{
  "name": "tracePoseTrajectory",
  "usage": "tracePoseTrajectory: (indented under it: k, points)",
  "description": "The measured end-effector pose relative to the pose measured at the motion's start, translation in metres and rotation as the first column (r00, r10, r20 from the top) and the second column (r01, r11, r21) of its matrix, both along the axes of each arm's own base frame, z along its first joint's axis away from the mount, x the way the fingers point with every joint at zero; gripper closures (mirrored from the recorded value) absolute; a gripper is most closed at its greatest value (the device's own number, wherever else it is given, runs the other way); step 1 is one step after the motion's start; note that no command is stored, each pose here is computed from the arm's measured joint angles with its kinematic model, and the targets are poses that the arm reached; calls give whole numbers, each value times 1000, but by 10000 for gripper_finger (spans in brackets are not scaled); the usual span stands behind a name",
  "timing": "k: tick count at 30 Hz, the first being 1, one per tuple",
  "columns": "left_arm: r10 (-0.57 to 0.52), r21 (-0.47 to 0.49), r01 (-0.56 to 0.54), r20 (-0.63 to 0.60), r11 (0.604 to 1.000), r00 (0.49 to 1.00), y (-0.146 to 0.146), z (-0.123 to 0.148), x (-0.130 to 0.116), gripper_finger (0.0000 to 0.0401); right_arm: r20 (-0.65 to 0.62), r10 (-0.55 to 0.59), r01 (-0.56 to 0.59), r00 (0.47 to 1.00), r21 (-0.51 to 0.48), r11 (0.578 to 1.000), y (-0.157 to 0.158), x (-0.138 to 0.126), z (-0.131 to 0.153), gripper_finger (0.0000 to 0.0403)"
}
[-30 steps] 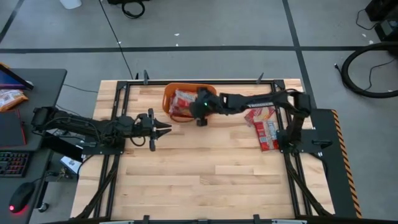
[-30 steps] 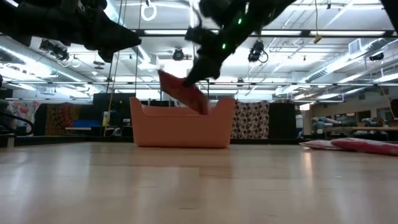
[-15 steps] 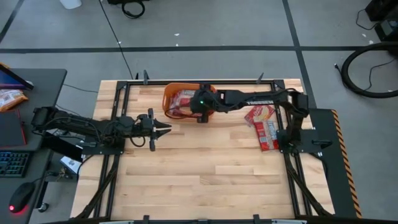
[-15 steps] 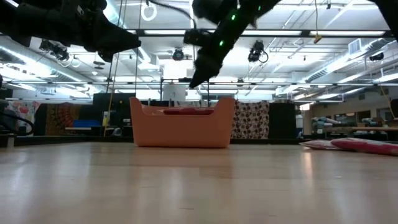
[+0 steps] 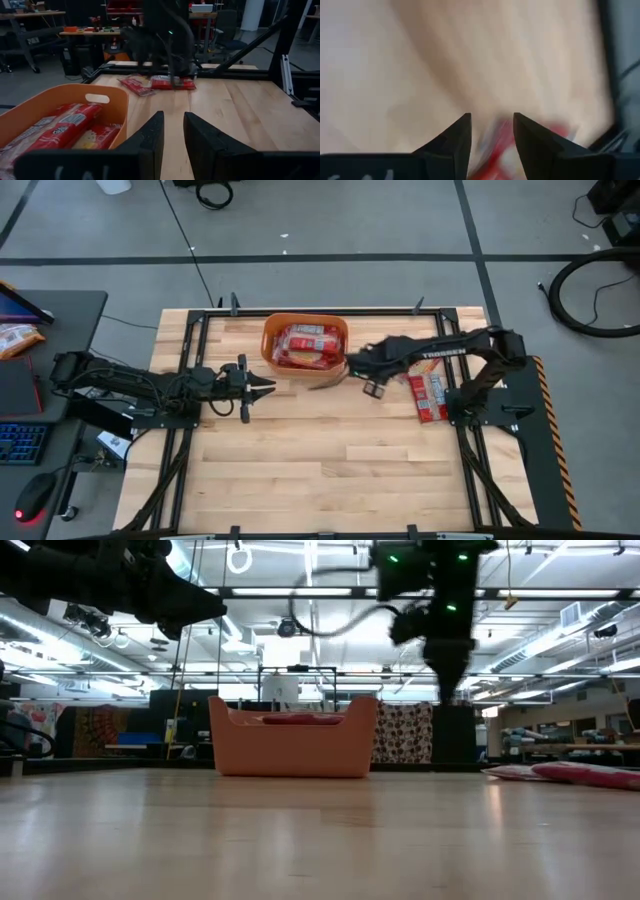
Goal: Sort popcorn bags into baskets
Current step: Put the red popcorn bag into the orange bin
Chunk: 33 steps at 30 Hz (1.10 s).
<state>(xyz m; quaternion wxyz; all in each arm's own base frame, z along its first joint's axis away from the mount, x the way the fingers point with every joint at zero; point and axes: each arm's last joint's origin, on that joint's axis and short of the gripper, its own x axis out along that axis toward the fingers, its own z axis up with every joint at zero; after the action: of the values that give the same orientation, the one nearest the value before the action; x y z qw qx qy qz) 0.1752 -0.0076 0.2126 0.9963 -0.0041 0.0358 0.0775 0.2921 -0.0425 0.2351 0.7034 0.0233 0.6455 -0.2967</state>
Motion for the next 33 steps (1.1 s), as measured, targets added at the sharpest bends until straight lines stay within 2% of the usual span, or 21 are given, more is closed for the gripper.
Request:
tracePoseTrajectory:
  k: [4,9,16,21,24,28,33]
  points:
    - [0,-2,0,0,1000,1000,0,0,0,323,-93,-144,151,985,73,986,9,-28,-19,252]
    - [0,-2,0,0,1000,1000,0,0,0,323,-168,-242,264,956,129,956,15,-47,-43,244]
    - [0,-2,0,-12,1000,1000,0,-1,0,323,-227,-321,350,920,102,931,27,-69,-74,196]
    - [0,6,0,-21,1000,1000,0,-2,0,323,-260,-379,412,888,86,907,33,-81,-85,159]
    - [0,5,0,-21,1000,1000,0,-2,0,323,-268,-400,439,877,103,893,33,-86,-92,151]
    - [0,6,0,-22,1000,1000,0,-2,0,323,-255,-424,465,869,128,876,32,-92,-104,163]
    - [0,6,0,-22,1000,1000,0,-2,0,323,-251,-434,475,865,133,870,32,-95,-108,224]
